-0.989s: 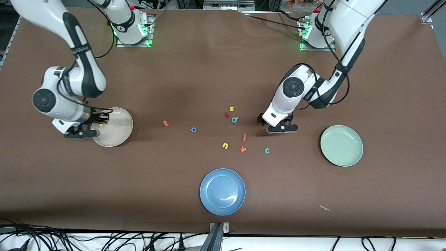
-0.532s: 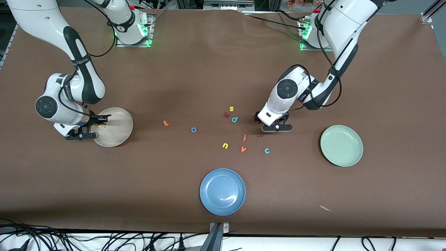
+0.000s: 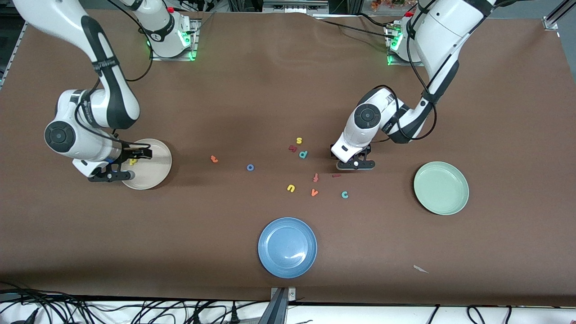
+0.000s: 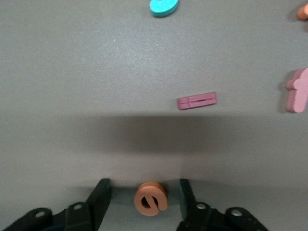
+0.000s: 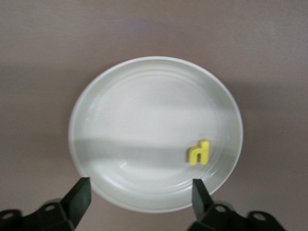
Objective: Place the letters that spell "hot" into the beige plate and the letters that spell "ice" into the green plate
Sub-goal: 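Grasp the orange e with the left gripper while the right gripper grasps the orange letter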
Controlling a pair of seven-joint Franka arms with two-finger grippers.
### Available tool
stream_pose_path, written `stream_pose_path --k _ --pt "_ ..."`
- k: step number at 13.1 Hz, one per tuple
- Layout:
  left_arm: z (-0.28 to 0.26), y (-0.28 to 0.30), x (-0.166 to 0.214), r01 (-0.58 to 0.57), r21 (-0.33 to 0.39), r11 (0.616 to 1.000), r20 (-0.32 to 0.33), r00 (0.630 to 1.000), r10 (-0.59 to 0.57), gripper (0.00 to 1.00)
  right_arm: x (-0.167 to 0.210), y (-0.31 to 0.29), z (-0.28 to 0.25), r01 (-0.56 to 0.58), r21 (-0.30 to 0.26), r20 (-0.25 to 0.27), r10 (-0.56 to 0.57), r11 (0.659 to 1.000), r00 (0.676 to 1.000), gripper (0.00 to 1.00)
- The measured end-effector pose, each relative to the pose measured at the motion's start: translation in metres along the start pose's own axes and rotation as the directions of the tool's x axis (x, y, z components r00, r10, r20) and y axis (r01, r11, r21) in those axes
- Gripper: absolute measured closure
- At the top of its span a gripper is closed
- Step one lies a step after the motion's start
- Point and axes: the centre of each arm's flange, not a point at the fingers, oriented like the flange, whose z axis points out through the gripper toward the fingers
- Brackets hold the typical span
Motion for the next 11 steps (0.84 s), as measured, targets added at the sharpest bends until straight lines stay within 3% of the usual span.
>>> stream_pose_path --k 3,7,9,11 --pt "-0.001 0.003 -0.001 0.006 0.0 1.0 -0.001 1.0 -0.006 0.41 -0.004 -0.032 -0.032 -0.004 0.008 0.006 0.004 1.0 1.0 0.01" --pt "-0.001 0.006 -0.002 0.013 -0.001 1.0 -0.003 1.0 -0.013 0.47 -0.012 -0.109 -0.036 0.041 0.023 0.0 -0.041 0.999 0.999 0.01" --pt "-0.002 0.008 -0.002 0.016 -0.001 1.0 -0.004 1.0 -0.016 0.54 -0.015 -0.151 -0.036 0.084 0.034 -0.034 -0.083 0.996 0.996 0.01" --pt "-0.002 0.008 -0.002 0.018 0.0 1.0 -0.004 1.0 -0.018 0.55 -0.014 -0.179 -0.023 0.122 0.042 -0.062 -0.119 0.992 0.991 0.02"
